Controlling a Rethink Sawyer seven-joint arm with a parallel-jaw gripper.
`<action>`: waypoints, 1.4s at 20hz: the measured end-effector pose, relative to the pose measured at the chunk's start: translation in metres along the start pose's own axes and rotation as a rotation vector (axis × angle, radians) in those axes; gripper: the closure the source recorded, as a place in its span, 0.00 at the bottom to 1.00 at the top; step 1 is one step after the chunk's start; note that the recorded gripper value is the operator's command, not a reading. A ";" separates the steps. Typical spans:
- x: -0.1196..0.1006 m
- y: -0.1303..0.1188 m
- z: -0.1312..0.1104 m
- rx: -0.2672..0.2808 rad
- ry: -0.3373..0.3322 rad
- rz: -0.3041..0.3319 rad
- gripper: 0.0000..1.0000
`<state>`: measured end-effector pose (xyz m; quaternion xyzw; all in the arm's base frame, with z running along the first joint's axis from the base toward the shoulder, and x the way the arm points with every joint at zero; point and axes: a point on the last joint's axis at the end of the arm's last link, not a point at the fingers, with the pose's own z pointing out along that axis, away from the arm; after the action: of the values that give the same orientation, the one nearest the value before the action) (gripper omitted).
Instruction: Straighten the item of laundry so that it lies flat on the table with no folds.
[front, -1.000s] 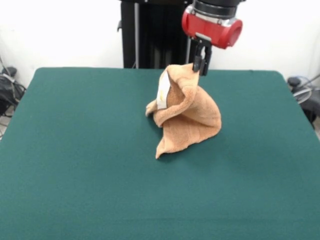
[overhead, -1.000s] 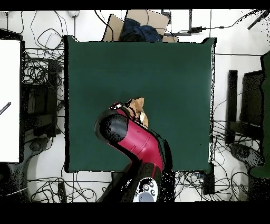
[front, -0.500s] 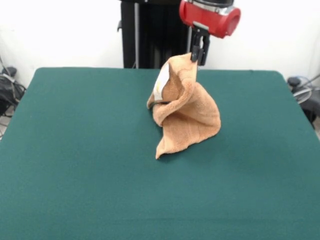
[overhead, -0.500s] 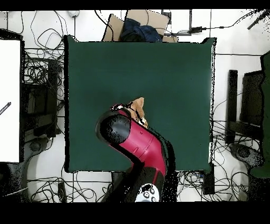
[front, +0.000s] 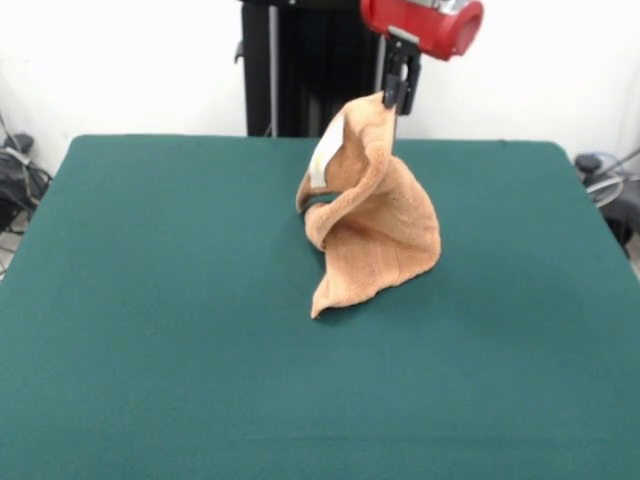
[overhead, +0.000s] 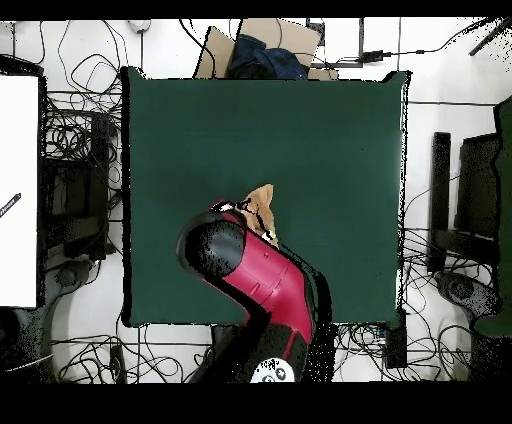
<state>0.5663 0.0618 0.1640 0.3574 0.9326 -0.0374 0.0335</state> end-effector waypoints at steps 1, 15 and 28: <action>0.002 0.001 -0.001 0.001 -0.001 0.002 1.00; 0.014 0.004 -0.024 0.026 0.030 0.084 1.00; 0.017 0.009 -0.057 0.030 0.020 0.083 1.00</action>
<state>0.5571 0.0851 0.2184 0.3968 0.9165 -0.0462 0.0204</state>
